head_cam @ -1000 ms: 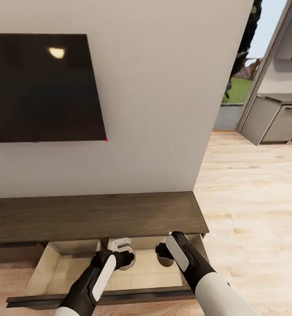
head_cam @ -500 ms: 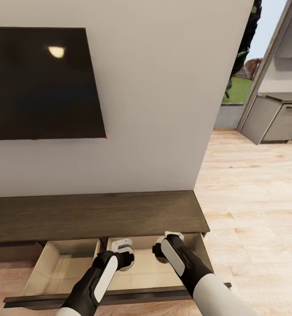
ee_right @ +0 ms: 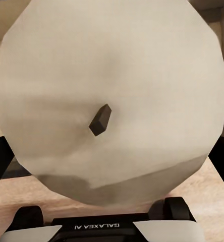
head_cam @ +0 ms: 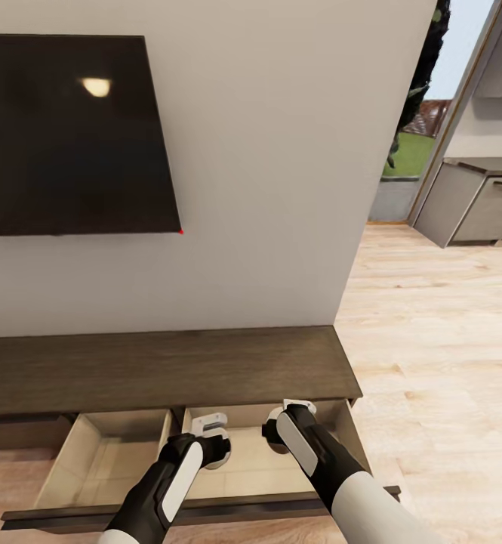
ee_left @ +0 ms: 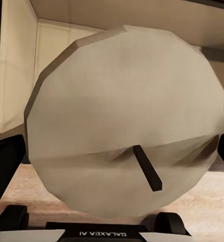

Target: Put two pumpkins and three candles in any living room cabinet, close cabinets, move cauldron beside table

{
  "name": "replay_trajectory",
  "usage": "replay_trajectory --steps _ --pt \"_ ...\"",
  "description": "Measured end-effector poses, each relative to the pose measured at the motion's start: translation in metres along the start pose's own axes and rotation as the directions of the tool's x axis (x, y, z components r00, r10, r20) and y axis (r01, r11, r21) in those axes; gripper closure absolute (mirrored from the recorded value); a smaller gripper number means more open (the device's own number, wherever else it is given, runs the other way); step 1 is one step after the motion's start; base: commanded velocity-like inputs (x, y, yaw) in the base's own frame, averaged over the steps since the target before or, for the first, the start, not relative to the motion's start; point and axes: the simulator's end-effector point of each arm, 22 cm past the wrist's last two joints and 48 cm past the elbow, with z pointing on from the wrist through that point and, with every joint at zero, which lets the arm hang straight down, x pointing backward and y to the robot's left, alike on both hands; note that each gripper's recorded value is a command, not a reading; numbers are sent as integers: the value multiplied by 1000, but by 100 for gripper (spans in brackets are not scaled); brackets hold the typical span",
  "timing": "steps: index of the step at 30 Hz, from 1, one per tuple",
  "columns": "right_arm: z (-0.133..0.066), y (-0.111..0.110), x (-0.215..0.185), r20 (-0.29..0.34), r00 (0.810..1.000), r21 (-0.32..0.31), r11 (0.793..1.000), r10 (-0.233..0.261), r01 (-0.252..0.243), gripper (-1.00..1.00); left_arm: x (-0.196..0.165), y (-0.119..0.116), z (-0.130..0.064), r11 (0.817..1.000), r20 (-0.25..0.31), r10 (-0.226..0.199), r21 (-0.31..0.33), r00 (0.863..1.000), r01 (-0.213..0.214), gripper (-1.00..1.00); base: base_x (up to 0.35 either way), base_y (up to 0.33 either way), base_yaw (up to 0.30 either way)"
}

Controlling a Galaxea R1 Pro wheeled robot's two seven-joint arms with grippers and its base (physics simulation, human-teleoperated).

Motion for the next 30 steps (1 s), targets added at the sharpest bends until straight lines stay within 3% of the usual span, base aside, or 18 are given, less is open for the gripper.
replay_trajectory --steps 16,24,30 --pt "23 0 7 -6 1000 -3 1000 -4 4 100 8 5 23 1000 -5 1 -2 1000 -1 100 0 0 0" --pt "36 10 12 -11 1000 -53 999 -2 1 100 13 9 35 1000 -9 1 -4 1000 -1 100 0 0 0" --pt "49 7 21 -25 1000 -48 999 -3 1 100 14 8 43 1000 -5 1 2 1000 -1 100 0 0 0"
